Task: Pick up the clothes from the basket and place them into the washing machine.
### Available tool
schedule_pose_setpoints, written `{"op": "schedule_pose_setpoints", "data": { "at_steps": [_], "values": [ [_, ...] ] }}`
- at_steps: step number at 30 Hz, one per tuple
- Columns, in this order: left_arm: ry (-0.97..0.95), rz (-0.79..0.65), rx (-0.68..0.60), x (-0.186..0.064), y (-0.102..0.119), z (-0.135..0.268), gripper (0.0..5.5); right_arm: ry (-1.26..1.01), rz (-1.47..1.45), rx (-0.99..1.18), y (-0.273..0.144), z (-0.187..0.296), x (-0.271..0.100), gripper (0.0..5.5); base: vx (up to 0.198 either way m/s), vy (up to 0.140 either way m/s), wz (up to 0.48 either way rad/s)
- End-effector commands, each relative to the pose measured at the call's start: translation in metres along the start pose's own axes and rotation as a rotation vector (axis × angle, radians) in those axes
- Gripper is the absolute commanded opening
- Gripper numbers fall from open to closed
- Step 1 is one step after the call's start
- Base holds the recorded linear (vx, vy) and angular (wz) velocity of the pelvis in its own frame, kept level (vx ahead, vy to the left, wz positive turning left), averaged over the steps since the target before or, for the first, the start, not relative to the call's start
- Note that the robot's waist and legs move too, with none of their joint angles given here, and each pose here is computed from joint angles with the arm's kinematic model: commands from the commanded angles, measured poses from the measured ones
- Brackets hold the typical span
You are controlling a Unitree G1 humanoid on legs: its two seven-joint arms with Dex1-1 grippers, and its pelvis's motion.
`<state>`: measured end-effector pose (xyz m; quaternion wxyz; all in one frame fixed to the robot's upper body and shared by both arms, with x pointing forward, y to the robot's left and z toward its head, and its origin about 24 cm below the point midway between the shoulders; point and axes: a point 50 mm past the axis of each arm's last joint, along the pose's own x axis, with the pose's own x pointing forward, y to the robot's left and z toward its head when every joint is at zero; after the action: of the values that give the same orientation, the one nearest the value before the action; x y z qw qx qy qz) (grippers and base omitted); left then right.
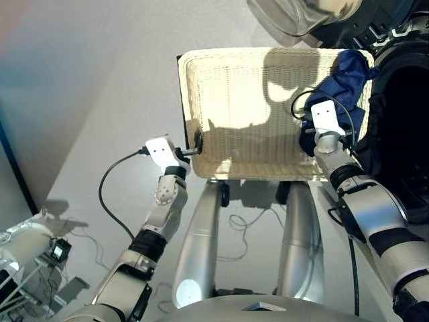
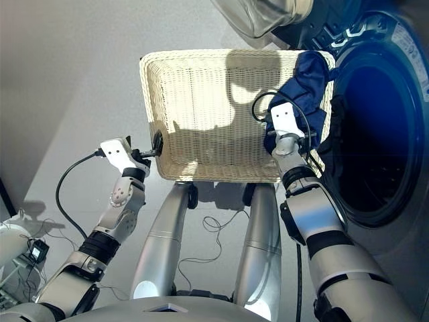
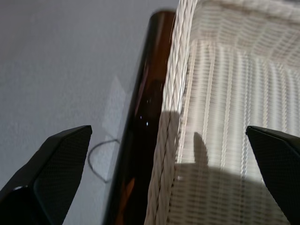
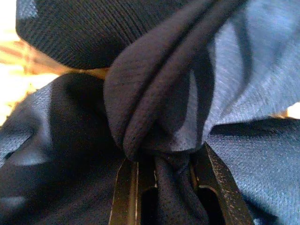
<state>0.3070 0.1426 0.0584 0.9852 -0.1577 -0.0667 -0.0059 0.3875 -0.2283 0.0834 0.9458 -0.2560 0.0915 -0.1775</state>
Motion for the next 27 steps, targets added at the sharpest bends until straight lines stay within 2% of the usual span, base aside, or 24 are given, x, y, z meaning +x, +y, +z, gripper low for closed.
{"op": "schedule_pose_setpoints", "data": {
  "at_steps": [1,6,10,11,12,13,17,23,27],
  "values": [
    [-0.084,0.083,-0.004,-0.002,0.018,0.011,5.5,-0.098,-0.082,0.167,0.003,0.012,-0.005,0.0,0.0,0.0,0.0],
    [-0.107,0.117,0.015,-0.002,0.02,0.012,5.5,-0.151,-0.196,0.243,-0.004,0.011,-0.012,0.0,0.008,0.019,-0.166],
    [-0.115,0.134,0.05,-0.002,0.02,0.011,5.5,-0.147,-0.421,0.299,-0.036,0.013,-0.008,0.0,-0.079,0.028,-0.065],
    [-0.117,0.149,0.054,-0.002,0.022,0.011,5.5,-0.152,-0.539,0.361,-0.058,0.017,-0.006,0.0,0.0,0.0,0.0],
    [-0.117,0.147,0.054,-0.002,0.021,0.011,5.5,-0.152,-0.541,0.361,-0.058,0.017,-0.006,0.0,0.021,0.069,-0.044],
    [-0.115,0.154,0.056,-0.005,0.023,0.01,5.5,-0.151,-0.666,0.429,-0.084,0.018,-0.005,0.0,0.028,0.061,-0.087],
    [-0.11,0.153,0.064,-0.009,0.026,0.009,5.5,-0.185,-0.923,0.524,-0.143,0.024,-0.009,0.0,0.108,0.039,-0.142],
    [-0.093,0.152,0.064,-0.01,0.027,0.007,5.5,-0.146,-1.273,0.634,-0.225,0.024,-0.024,0.0,0.0,0.0,0.0],
    [-0.1,0.163,0.047,-0.009,0.025,0.01,5.5,-0.159,-1.337,0.649,-0.233,0.023,-0.03,0.0,0.0,0.0,0.0]
  ]
}}
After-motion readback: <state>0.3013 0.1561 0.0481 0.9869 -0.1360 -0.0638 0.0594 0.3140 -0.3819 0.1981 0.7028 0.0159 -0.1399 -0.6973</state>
